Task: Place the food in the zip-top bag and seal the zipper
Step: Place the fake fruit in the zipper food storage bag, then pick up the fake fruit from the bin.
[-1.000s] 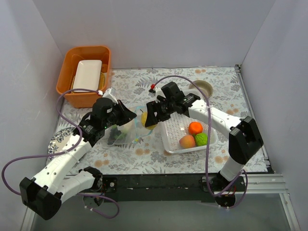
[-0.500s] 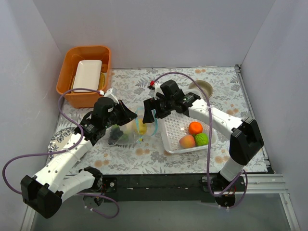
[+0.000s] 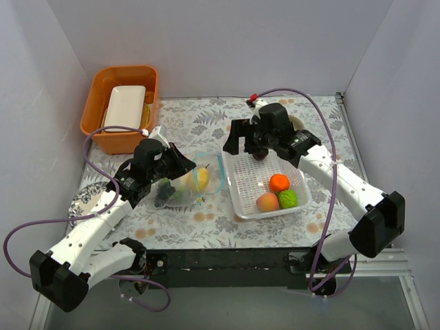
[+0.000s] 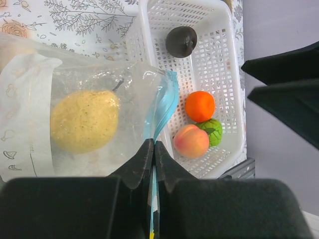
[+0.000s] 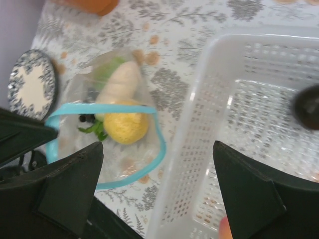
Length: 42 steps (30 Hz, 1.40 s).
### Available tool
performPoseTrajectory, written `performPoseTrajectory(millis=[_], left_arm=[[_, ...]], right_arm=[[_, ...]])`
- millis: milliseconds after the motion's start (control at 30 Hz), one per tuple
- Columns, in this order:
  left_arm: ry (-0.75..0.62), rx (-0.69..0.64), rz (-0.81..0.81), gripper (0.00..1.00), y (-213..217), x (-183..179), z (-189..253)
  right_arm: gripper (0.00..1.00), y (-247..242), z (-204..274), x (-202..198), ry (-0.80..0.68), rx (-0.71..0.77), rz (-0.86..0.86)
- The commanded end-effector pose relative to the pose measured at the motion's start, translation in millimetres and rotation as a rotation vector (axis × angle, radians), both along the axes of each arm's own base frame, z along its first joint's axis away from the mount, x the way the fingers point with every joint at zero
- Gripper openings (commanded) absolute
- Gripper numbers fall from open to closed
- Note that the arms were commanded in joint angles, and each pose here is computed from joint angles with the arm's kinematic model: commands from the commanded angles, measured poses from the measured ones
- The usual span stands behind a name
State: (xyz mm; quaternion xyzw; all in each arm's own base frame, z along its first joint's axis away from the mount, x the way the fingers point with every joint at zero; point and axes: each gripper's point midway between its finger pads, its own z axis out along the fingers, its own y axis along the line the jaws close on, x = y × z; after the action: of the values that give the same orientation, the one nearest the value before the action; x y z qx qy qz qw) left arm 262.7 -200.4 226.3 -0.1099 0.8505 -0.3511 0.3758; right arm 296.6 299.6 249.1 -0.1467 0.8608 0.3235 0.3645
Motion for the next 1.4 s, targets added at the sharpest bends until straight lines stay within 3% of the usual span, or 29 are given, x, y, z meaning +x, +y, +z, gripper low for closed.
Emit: performPoseTrajectory(millis=[0,167,267,333,467,833,1100,1367], left_arm=[[-0.055,-0.031,-0.009,0.0,-1,0,22],[-0.055,-0.023,-0.005,0.0,2,-3,21],[-0.054,-0.025,-0.007,0.0,1,-3,20],[-0.052,-0.028,-0.009,0.0,1,-3,19],[-0.045,-0.028,-0.021,0.0,-2,-3,16],[-0.025,-0.016,-0.034,0.0,-2,-5,5],[-0.025,-0.013,-0.025,0.0,-1,-3,4],[-0.035,-0.008,-0.014,0.0,2,-4,9]], right_arm=[[0.98,-61,-19,28,0.044,-0.119,-0.237],[0.98,-132,-74,14,0.173,-0.225,-0.373],[0.98,-149,-96,-11,0.215,-0.26,-0.383],[0.98,-151,-102,-26,0.233,-0.248,-0.37],[0.89,-142,-131,-68,0.36,-0.186,-0.29],[0.73,-121,-168,-103,0.475,-0.084,-0.222],[0.66,-102,-164,-79,0.442,-0.09,-0.161],[0.65,-86,-133,-3,0.298,-0.185,-0.138]])
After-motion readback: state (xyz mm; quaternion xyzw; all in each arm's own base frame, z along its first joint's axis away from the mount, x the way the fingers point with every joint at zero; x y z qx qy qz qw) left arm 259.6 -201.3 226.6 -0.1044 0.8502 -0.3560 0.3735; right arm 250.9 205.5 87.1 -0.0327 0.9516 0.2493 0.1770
